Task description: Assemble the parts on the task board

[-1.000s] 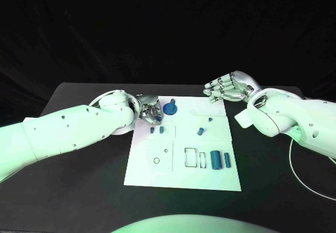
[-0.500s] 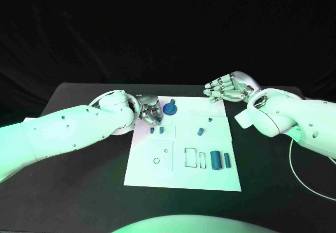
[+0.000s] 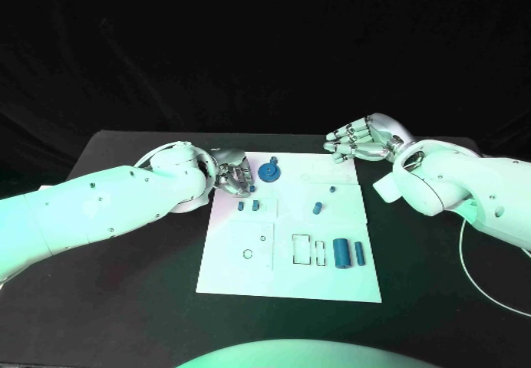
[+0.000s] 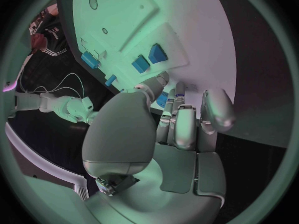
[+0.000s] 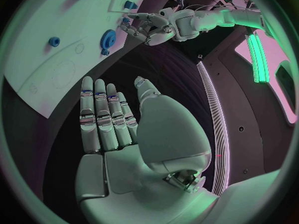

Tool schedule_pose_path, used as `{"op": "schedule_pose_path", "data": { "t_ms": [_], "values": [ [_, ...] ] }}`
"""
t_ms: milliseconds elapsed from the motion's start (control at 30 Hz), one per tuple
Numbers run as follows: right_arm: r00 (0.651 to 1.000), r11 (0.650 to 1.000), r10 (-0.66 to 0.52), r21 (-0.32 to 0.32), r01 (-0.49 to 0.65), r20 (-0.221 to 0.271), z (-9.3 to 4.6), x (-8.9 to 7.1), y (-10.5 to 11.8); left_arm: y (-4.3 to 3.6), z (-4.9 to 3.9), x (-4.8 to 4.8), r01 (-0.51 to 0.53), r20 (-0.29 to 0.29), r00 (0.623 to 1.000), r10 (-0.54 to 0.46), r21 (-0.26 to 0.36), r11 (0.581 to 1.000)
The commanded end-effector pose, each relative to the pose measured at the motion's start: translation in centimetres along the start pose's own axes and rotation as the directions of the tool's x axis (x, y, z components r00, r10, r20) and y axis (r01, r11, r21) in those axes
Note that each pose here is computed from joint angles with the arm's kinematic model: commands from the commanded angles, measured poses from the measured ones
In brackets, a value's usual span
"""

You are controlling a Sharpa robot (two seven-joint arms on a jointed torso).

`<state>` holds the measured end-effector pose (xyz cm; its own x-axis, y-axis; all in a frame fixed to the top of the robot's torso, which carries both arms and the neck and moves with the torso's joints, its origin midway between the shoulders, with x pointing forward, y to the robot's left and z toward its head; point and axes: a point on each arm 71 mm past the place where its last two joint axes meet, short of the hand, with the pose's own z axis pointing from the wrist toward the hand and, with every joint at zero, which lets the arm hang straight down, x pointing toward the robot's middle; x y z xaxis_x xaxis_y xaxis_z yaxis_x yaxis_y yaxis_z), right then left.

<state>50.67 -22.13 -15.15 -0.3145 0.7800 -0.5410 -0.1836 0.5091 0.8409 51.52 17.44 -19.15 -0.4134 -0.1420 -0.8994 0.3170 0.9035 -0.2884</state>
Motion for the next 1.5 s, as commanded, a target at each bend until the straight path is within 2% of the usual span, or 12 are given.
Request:
{"op": "schedule_pose_path", "data": {
  "t_ms": [33, 200, 333, 400, 500, 633, 800, 867, 967, 1067, 1167, 1500],
  "values": [
    [1.0, 1.0, -0.011, 0.01, 0.011, -0.028, 0.0, 0.2, -0.2, 0.32, -0.19, 0.01, 0.006, 0.005, 1.0, -0.006, -0.009, 1.0],
    [0.997, 0.998, -0.062, 0.02, 0.063, -0.052, 0.1, 0.1, -0.5, 1.06, -0.63, -0.42, 0.03, 0.035, 0.999, -0.029, -0.012, 0.999],
    [0.982, 0.985, -0.172, 0.015, 0.173, -0.083, 0.2, 0.0, -0.8, 2.1, -1.15, -1.5, 0.151, 0.095, 0.984, -0.152, 0.016, 0.988],
    [0.959, 0.964, -0.263, 0.004, 0.265, -0.109, 0.2, 0.0, -1.0, 2.79, -1.52, -2.21, 0.264, 0.122, 0.955, -0.27, 0.062, 0.963],
    [0.897, 0.908, -0.415, -0.018, 0.418, -0.148, 0.1, 0.2, -1.1, 3.88, -2.13, -3.24, 0.439, 0.161, 0.873, -0.461, 0.152, 0.885],
    [0.759, 0.78, -0.621, -0.062, 0.622, -0.195, -0.2, 1.1, -1.2, 5.85, -3.09, -4.14, 0.7, 0.223, 0.63, -0.744, 0.251, 0.669],
    [0.622, 0.648, -0.756, -0.105, 0.754, -0.205, -0.4, 2.1, -1.2, 7.02, -3.71, -2.92, 0.901, 0.172, 0.231, -0.958, 0.335, 0.277],
    [0.586, 0.614, -0.784, -0.116, 0.781, -0.206, -0.5, 2.4, -1.3, 7.12, -3.89, -2.25, 0.923, 0.149, 0.12, -0.981, 0.347, 0.166],
    [0.545, 0.575, -0.812, -0.129, 0.808, -0.209, -0.5, 2.8, -1.4, 7.09, -4.11, -1.62, 0.933, 0.123, 0.019, -0.992, 0.354, 0.062],
    [0.517, 0.549, -0.83, -0.143, 0.824, -0.208, -0.6, 3.3, -1.3, 7.0, -4.33, -1.33, 0.933, 0.106, -0.028, -0.994, 0.36, 0.012],
    [0.5, 0.533, -0.841, -0.154, 0.832, -0.206, -0.6, 3.7, -1.3, 6.97, -4.47, -1.21, 0.932, 0.099, -0.048, -0.994, 0.362, -0.009],
    [0.482, 0.52, -0.848, -0.173, 0.836, -0.221, -0.4, 4.8, -1.5, 6.81, -4.74, -1.09, 0.931, 0.088, -0.06, -0.994, 0.364, -0.024]
  ]
}}
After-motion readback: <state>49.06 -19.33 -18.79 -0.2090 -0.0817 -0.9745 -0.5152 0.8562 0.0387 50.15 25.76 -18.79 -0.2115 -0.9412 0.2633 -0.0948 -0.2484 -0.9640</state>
